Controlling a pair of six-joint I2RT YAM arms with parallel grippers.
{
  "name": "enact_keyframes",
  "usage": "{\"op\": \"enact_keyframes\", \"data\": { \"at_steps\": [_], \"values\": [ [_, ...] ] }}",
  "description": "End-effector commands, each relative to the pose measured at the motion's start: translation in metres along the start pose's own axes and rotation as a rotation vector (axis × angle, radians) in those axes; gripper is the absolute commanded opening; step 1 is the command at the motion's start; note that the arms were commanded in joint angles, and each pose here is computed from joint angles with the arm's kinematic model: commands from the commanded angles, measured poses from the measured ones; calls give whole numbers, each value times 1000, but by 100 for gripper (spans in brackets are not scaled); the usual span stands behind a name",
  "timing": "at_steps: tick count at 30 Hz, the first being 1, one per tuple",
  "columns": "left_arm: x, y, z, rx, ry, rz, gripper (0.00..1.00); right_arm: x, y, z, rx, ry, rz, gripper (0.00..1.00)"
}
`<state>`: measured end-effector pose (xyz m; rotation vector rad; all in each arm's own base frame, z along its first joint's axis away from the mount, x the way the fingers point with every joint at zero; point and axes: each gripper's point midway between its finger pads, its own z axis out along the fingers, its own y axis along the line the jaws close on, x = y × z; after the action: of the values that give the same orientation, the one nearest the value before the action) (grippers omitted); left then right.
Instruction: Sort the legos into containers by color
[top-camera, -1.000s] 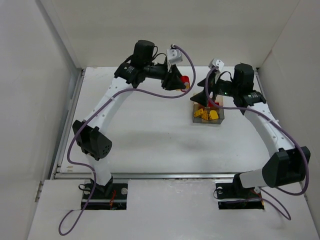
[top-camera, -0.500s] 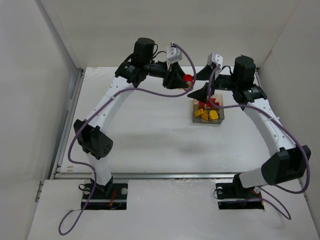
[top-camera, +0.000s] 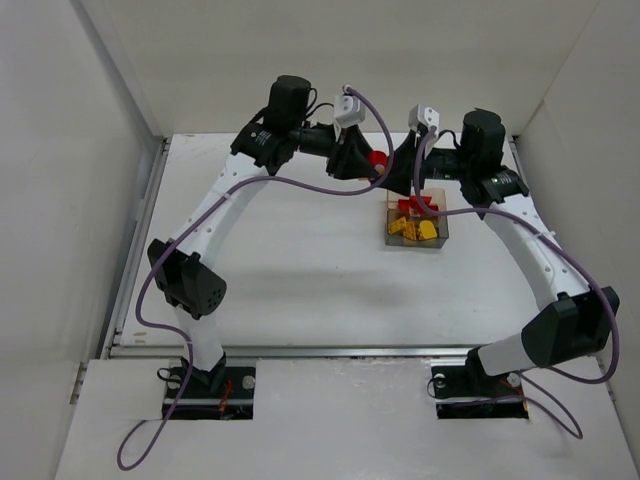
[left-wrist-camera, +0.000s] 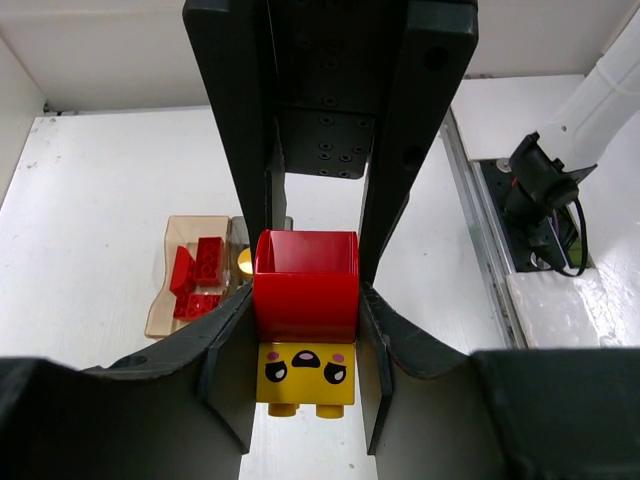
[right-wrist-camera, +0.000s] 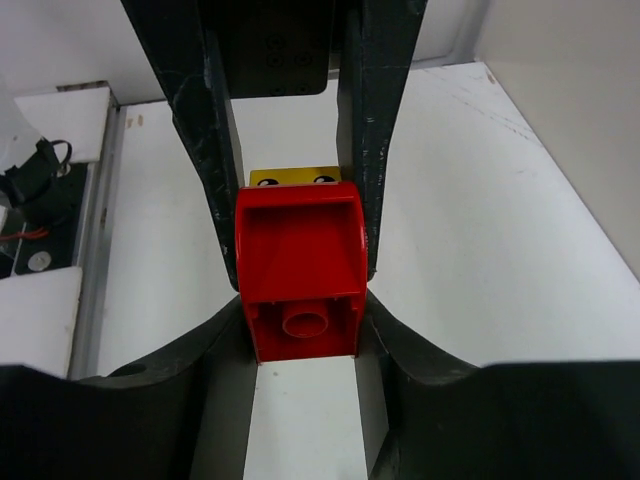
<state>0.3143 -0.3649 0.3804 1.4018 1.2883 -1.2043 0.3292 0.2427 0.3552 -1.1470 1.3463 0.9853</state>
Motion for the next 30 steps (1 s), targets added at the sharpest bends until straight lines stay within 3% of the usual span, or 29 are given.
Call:
{"op": "enact_keyframes", "data": {
  "at_steps": [1,6,7,8,11,12,15,20,22,29,30],
  "values": [
    [-25,-6,-4,6,-42,76,0,-26,2,1,-15,-42,-76,20],
    [-22,-5,-4,-2,-31,70,2,-25,0,1,3,-39,-56,0],
    [-22,-3,-4,-11,-28,83,7,-25,-2,1,13,-37,-55,0],
    [-18,-5,-5,-8,-17,70,23,-25,-2,1,13,-37,-55,0],
    [-9,-5,-6,-8,10,76,50,-25,-4,0,38,-33,-56,0],
    [-11,-8,-8,-7,13,87,64,-20,-3,0,37,-28,-47,0],
    [-3,-8,-12,-6,34,94,75,-20,-3,-1,46,-26,-47,0],
    [2,-2,-32,-50,71,127,77,-12,-6,-3,53,-17,-39,0],
    [6,0,-36,-63,86,117,74,-15,-4,-4,54,-21,-47,0],
    [2,-9,-25,-25,64,101,41,-13,-3,-3,35,-21,-39,0],
    [2,-9,-25,-25,64,101,41,-13,-3,-3,35,-21,-39,0]
  ]
}}
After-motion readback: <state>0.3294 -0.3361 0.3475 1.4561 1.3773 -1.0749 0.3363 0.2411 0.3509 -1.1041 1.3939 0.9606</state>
